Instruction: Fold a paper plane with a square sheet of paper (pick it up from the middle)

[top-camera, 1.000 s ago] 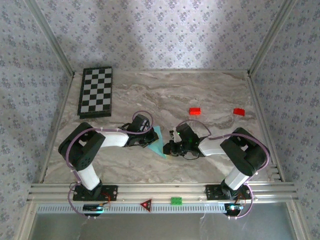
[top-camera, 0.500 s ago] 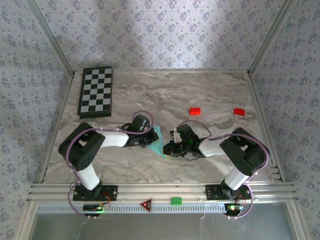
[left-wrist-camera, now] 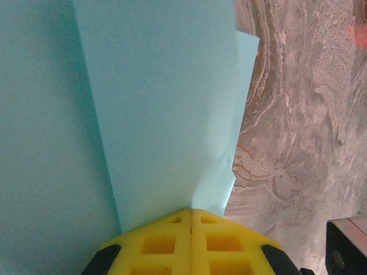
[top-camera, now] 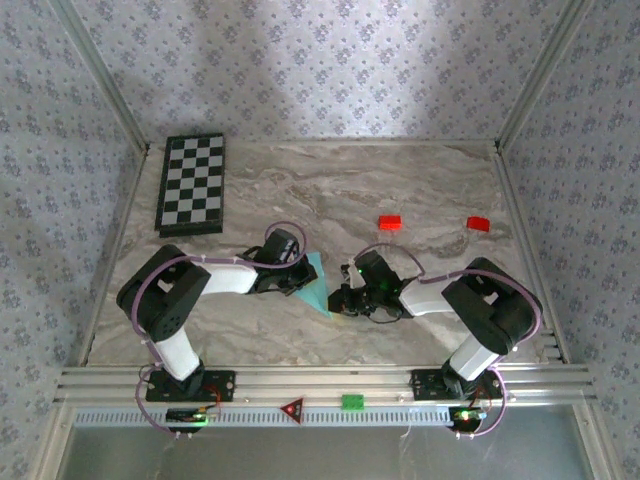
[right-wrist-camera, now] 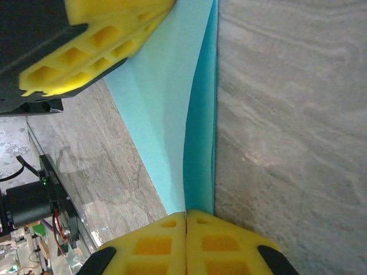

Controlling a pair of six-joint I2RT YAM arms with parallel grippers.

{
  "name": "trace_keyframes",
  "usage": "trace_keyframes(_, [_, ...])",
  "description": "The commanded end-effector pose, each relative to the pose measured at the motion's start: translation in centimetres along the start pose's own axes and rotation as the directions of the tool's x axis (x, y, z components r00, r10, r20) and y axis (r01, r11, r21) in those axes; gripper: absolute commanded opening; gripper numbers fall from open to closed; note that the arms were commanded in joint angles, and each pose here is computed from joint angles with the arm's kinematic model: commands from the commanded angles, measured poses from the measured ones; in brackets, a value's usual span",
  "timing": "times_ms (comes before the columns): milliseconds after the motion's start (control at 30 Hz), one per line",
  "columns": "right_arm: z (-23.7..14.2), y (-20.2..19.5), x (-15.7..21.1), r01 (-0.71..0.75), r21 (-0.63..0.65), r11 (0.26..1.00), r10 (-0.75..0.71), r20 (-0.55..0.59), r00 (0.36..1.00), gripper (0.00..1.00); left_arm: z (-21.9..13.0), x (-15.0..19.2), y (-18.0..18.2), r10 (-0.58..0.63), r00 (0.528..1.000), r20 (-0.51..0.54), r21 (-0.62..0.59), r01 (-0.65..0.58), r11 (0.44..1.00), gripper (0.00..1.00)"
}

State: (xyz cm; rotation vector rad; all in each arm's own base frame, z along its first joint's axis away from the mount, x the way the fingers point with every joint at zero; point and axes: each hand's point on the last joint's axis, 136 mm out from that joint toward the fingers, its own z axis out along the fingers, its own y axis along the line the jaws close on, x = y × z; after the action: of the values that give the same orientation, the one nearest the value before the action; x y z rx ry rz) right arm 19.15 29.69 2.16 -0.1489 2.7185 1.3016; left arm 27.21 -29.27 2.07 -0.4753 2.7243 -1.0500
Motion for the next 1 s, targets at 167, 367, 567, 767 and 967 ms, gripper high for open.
trace_keyframes(167, [-0.4,-0.6,2.2,-0.023,0.041,0.999,0.026,-0.075,0.997,0.13,0.2,0.7,3.0,-0.025,1.000,-0.011,-0.100,0.024,0.995,0.00])
trace_keyframes(367, [-0.5,-1.6,2.9,-0.011,0.088,0.996,0.019,-0.097,0.995,0.13,0.3,0.7,3.0,-0.025,1.000,-0.011,-0.101,0.024,0.995,0.00])
trace_keyframes(567, [-0.5,-2.9,3.1,-0.013,0.157,0.987,0.028,-0.091,0.995,0.11,0.2,0.7,3.0,-0.026,1.000,-0.011,-0.099,0.025,0.995,0.00])
trace_keyframes(767, [-1.1,-1.5,1.6,0.021,0.152,0.988,-0.016,-0.032,0.999,0.18,0.1,0.8,2.9,-0.025,1.000,-0.012,-0.095,0.024,0.995,0.00])
trace_keyframes(967, [-1.4,-1.1,0.9,0.053,0.168,0.984,-0.052,-0.014,0.999,0.19,0.2,0.8,2.8,-0.023,1.000,-0.013,-0.091,0.022,0.996,0.00])
